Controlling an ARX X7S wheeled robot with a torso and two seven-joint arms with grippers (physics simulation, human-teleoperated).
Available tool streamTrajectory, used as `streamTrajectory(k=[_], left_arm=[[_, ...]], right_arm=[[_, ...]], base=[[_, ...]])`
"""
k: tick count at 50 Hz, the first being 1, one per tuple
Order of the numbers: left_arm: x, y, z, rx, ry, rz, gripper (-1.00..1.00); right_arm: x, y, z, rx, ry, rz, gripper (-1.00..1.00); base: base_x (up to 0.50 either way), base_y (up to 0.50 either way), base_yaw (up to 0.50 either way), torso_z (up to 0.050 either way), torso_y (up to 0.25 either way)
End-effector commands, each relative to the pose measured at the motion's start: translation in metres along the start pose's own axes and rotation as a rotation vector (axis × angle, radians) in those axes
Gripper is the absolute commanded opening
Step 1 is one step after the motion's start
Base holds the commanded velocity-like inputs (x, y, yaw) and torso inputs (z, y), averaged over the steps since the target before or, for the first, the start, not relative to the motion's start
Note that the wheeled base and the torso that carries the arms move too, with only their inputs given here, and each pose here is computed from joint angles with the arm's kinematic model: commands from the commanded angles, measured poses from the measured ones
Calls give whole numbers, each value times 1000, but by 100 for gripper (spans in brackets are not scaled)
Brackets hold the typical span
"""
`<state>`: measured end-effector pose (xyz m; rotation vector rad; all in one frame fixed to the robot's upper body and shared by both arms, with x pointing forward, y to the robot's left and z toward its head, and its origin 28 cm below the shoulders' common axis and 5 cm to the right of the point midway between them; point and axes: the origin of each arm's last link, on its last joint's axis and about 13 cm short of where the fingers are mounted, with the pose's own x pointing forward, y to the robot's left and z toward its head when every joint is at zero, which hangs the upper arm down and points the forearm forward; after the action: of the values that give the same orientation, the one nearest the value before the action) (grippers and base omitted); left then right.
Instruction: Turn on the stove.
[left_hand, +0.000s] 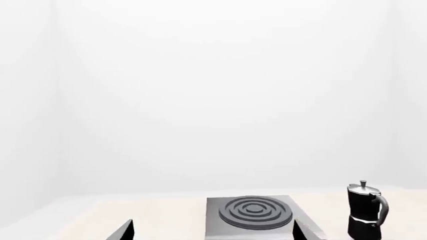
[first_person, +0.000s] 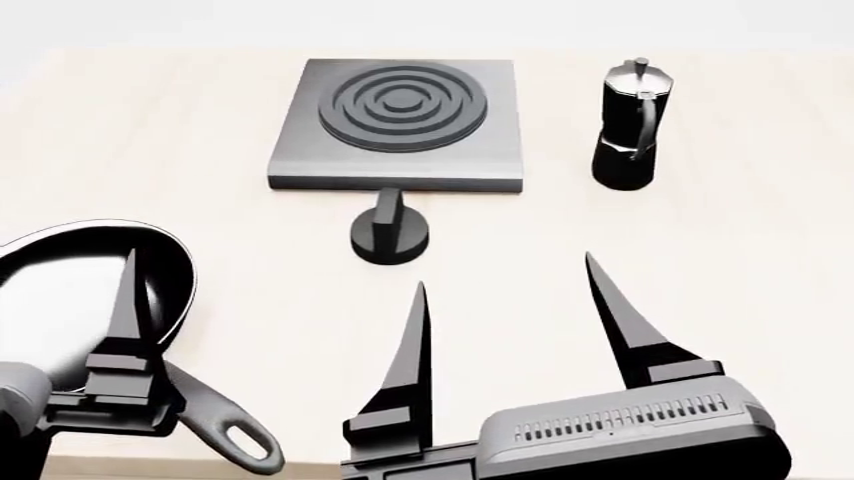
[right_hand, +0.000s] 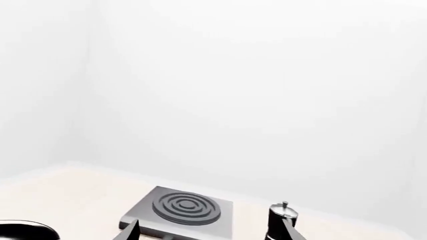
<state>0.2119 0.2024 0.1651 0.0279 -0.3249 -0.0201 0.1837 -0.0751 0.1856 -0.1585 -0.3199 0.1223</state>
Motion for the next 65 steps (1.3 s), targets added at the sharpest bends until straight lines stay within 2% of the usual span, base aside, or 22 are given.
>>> streamTrajectory(k=[1,65], left_arm=[[0,0,0,2,0,1,100],[0,0,-1,7,0,5,100]], right_arm=[[0,0,0,-1,-1,1,100],[0,2,0,4,-4,18,100]], base=[[0,78,0,0,0],[0,76,0,0,0]])
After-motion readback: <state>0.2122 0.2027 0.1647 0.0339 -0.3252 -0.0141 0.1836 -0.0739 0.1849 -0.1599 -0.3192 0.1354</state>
